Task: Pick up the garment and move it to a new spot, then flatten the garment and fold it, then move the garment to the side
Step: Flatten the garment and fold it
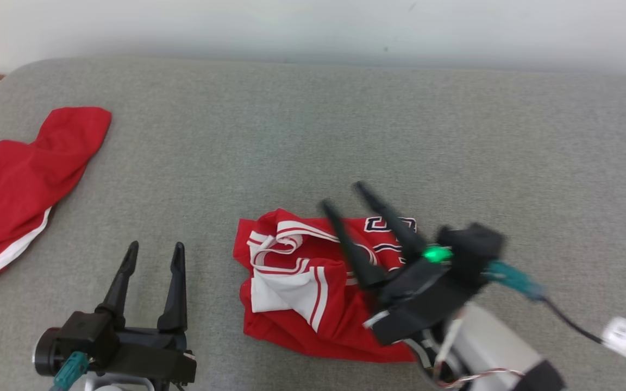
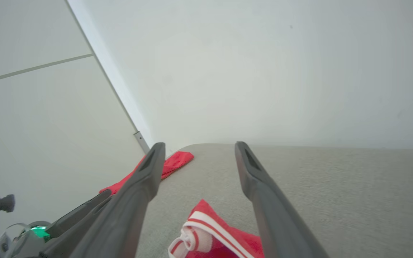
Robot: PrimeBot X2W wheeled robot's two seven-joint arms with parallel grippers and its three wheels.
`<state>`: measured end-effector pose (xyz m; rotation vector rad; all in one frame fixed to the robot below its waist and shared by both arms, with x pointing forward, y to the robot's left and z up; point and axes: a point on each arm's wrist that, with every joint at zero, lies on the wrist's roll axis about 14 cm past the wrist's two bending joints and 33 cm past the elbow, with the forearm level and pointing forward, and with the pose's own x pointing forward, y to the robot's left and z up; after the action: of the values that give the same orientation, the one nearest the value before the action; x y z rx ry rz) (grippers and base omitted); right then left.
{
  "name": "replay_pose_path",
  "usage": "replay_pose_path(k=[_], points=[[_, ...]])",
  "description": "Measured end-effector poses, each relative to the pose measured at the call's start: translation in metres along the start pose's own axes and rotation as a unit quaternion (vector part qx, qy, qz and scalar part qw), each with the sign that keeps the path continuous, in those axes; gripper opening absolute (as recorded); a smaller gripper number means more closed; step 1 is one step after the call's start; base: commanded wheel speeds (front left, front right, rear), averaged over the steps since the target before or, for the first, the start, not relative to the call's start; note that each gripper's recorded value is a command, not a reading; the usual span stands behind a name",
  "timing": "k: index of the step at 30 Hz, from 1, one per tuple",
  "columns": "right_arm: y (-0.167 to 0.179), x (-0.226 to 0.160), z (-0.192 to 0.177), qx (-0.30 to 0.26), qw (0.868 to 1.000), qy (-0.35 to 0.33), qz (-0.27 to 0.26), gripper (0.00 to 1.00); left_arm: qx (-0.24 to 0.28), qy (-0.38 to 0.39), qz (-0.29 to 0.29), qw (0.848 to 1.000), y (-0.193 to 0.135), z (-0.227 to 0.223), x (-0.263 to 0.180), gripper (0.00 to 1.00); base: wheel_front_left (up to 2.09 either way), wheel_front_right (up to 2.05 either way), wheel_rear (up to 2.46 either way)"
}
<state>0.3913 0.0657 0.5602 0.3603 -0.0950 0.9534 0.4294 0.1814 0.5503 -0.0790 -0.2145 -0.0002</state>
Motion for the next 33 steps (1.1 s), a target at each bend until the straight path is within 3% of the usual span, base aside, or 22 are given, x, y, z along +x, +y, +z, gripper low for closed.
replay_pose_path(k=[4,8,17,24,33], points=[[-0.037,-0.024,0.037,-0.034,0.995,-0.055,-0.071,1.0,0.006,-0.008,-0.006,1.0,-0.004,0.005,0.002,1.0,0.0,0.0,0.0],[-0.075,-0.059,0.063,-0.082,0.981,-0.084,-0.153,1.0,0.009,-0.017,-0.012,1.0,-0.007,0.011,0.002,1.0,0.0,0.0,0.0],[-0.116,-0.136,0.075,-0.166,0.944,-0.048,-0.281,1.0,0.018,-0.037,-0.021,0.999,-0.013,0.029,-0.004,1.0,0.0,0.0,0.0],[-0.117,-0.171,0.06,-0.175,0.93,-0.007,-0.322,1.0,0.018,-0.037,-0.029,0.999,-0.017,0.034,-0.012,1.0,0.0,0.0,0.0],[-0.11,-0.175,0.058,-0.175,0.929,-0.003,-0.326,1.0,0.015,-0.035,-0.029,0.999,-0.018,0.036,-0.017,1.0,0.0,0.0,0.0]])
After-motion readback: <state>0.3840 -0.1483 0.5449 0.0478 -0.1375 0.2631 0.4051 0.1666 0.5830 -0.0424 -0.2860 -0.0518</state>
